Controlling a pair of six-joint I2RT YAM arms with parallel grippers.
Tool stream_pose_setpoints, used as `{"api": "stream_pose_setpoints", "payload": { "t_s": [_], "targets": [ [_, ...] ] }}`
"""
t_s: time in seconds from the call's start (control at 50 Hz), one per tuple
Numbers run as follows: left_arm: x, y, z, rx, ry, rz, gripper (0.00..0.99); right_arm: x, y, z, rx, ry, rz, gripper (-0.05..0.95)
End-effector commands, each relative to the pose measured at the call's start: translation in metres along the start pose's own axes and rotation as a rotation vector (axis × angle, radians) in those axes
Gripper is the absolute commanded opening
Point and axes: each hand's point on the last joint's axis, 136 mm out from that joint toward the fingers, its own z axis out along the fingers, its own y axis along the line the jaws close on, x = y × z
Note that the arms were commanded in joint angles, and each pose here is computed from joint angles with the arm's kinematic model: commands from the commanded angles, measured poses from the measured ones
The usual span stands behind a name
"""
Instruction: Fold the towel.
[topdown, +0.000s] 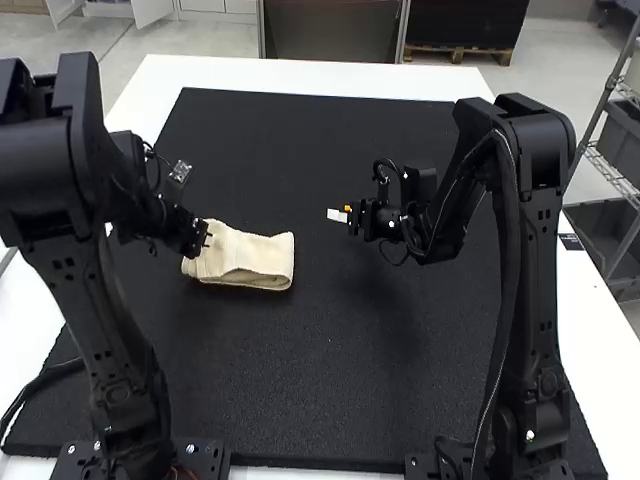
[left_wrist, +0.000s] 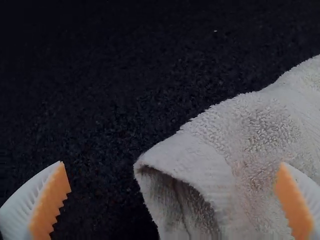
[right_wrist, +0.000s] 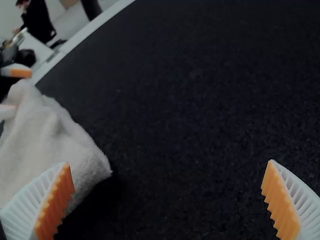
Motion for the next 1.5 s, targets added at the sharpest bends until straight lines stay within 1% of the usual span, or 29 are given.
{"api": "stream_pose_setpoints", "payload": {
  "t_s": [0.0, 0.08, 0.14, 0.22, 0.32, 0.38, 0.42, 0.56, 0.62, 0.68, 0.74, 0.76, 0.8, 0.82, 0.9, 0.96, 1.06, 1.12, 1.2, 1.28, 1.48],
  "targets": [
    [-0.010, 0.022, -0.016, -0.062, -0.035, 0.000, 0.962, 0.004, -0.002, -0.005, -0.008, 0.003, 0.019, 0.87],
    [-0.013, 0.029, -0.024, -0.085, -0.045, -0.005, 0.961, 0.004, -0.002, -0.005, -0.010, 0.004, 0.019, 0.87],
    [-0.015, 0.030, -0.028, -0.091, -0.047, 0.000, 0.952, 0.004, -0.002, -0.005, -0.010, 0.004, 0.022, 0.87],
    [-0.017, 0.028, -0.033, -0.085, -0.050, 0.002, 0.879, 0.004, -0.002, -0.005, -0.013, 0.003, 0.024, 0.87],
    [-0.025, 0.022, -0.039, -0.062, -0.062, 0.004, 0.657, 0.004, -0.001, -0.005, -0.014, 0.004, 0.024, 0.87],
    [-0.028, 0.019, -0.043, -0.048, -0.066, 0.003, 0.459, 0.005, -0.001, -0.005, -0.014, 0.006, 0.027, 0.87],
    [-0.030, 0.015, -0.046, -0.039, -0.065, 0.001, 0.303, 0.005, -0.002, -0.005, -0.012, 0.005, 0.029, 0.87],
    [-0.051, 0.000, -0.057, 0.014, -0.116, 0.007, 0.016, 0.006, -0.001, -0.006, -0.014, 0.008, 0.032, 0.87],
    [-0.061, -0.014, -0.062, 0.063, -0.145, 0.003, 0.018, 0.006, -0.001, -0.006, -0.014, 0.007, 0.030, 0.87],
    [-0.069, -0.025, -0.065, 0.090, -0.163, 0.004, 0.018, 0.006, -0.001, -0.006, -0.014, 0.007, 0.030, 0.87],
    [-0.080, -0.041, -0.064, 0.141, -0.186, -0.003, 0.018, 0.007, -0.001, -0.005, -0.015, 0.007, 0.030, 0.87],
    [-0.082, -0.043, -0.064, 0.150, -0.191, -0.010, 0.018, 0.006, -0.001, -0.005, -0.015, 0.006, 0.031, 0.87],
    [-0.092, -0.053, -0.063, 0.188, -0.214, -0.041, 0.018, 0.006, -0.001, -0.005, -0.016, 0.004, 0.031, 0.87],
    [-0.096, -0.058, -0.062, 0.209, -0.224, -0.048, 0.016, 0.005, -0.001, -0.006, -0.014, 0.004, 0.032, 0.87],
    [-0.101, -0.073, -0.056, 0.255, -0.230, -0.059, 0.016, 0.006, -0.001, -0.006, -0.014, 0.006, 0.034, 0.87],
    [-0.102, -0.082, -0.051, 0.291, -0.224, -0.078, 0.016, 0.006, -0.001, -0.006, -0.014, 0.006, 0.034, 0.87],
    [-0.097, -0.089, -0.040, 0.334, -0.210, -0.122, 0.016, 0.008, -0.001, -0.006, -0.014, 0.007, 0.035, 0.87],
    [-0.094, -0.091, -0.035, 0.355, -0.202, -0.135, 0.016, 0.008, -0.001, -0.006, -0.014, 0.007, 0.035, 0.87],
    [-0.088, -0.099, -0.028, 0.405, -0.184, -0.159, 0.016, 0.007, -0.001, -0.006, -0.014, 0.006, 0.036, 0.87],
    [-0.082, -0.101, -0.022, 0.427, -0.164, -0.181, 0.016, 0.007, -0.001, -0.006, -0.014, 0.004, 0.036, 0.87],
    [-0.059, -0.104, -0.005, 0.458, -0.089, -0.237, 0.016, 0.006, 0.000, -0.006, -0.016, 0.003, 0.037, 0.88]
  ]
}}
